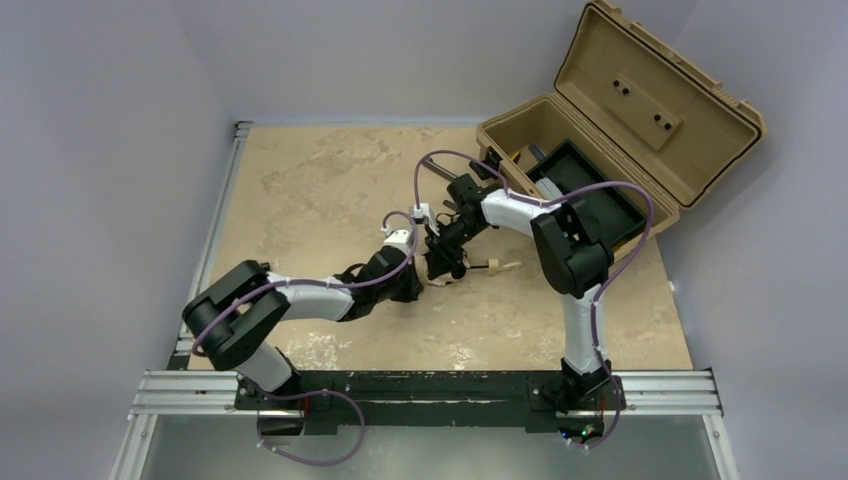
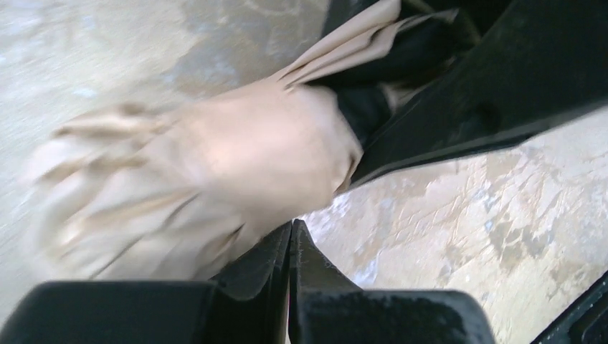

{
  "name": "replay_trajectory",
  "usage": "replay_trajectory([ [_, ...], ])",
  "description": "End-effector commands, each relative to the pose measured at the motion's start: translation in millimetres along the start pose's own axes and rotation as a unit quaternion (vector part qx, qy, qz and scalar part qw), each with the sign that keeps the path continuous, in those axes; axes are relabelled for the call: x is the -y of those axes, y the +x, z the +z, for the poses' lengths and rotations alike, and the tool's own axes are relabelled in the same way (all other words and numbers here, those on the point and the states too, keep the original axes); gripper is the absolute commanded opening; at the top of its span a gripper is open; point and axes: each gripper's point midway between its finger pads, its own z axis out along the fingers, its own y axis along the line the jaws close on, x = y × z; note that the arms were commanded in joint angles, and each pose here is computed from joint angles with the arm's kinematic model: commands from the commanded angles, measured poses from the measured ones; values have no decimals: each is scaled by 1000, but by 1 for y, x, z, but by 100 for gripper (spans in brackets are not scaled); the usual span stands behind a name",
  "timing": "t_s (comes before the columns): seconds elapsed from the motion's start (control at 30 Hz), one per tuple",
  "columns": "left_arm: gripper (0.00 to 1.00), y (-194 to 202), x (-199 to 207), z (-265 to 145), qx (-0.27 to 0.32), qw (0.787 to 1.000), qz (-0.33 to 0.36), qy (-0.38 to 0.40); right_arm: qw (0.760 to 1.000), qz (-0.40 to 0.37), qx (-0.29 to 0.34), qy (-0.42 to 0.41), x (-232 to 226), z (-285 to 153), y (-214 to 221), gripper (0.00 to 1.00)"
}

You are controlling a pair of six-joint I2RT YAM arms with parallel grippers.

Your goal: Put away the umbrella

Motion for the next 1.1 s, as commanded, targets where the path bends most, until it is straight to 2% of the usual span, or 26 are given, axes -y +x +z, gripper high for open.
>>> replay_trajectory([
  [0.0,0,-25,2,-35,49,997,38,34,980,72,-183,-13,-22,21,111,8],
  [0.03,0,-23,2,-45,48,997,48,38,981,67,-181,-7,-20,19,108,13],
  [0.1,7,-20,-7,-68,53,996,61,28,984,52,-171,2,-19,16,97,21],
  [0.27,39,-21,-47,-113,92,992,71,-41,987,-7,-154,36,-19,6,61,37],
  [0.37,51,-19,-63,-127,112,990,59,-63,985,-40,-155,58,-24,3,45,52],
  [0.43,54,-14,-67,-129,116,990,47,-63,984,-52,-151,77,-24,-3,37,68],
  [0.47,55,-12,-68,-130,115,991,41,-61,984,-58,-146,86,-24,-7,32,73],
  [0.63,57,-3,-62,-126,99,994,27,-41,977,-82,-143,133,-25,-30,16,85],
  [0.7,59,-4,-57,-124,96,995,18,-31,975,-93,-138,150,-28,-42,7,95],
  [0.9,65,-12,-36,-122,92,996,-14,1,970,-120,-95,189,-50,-74,-25,99],
  [1.07,81,-23,-28,-124,100,994,-50,7,961,-145,-31,233,-72,-102,-50,99],
])
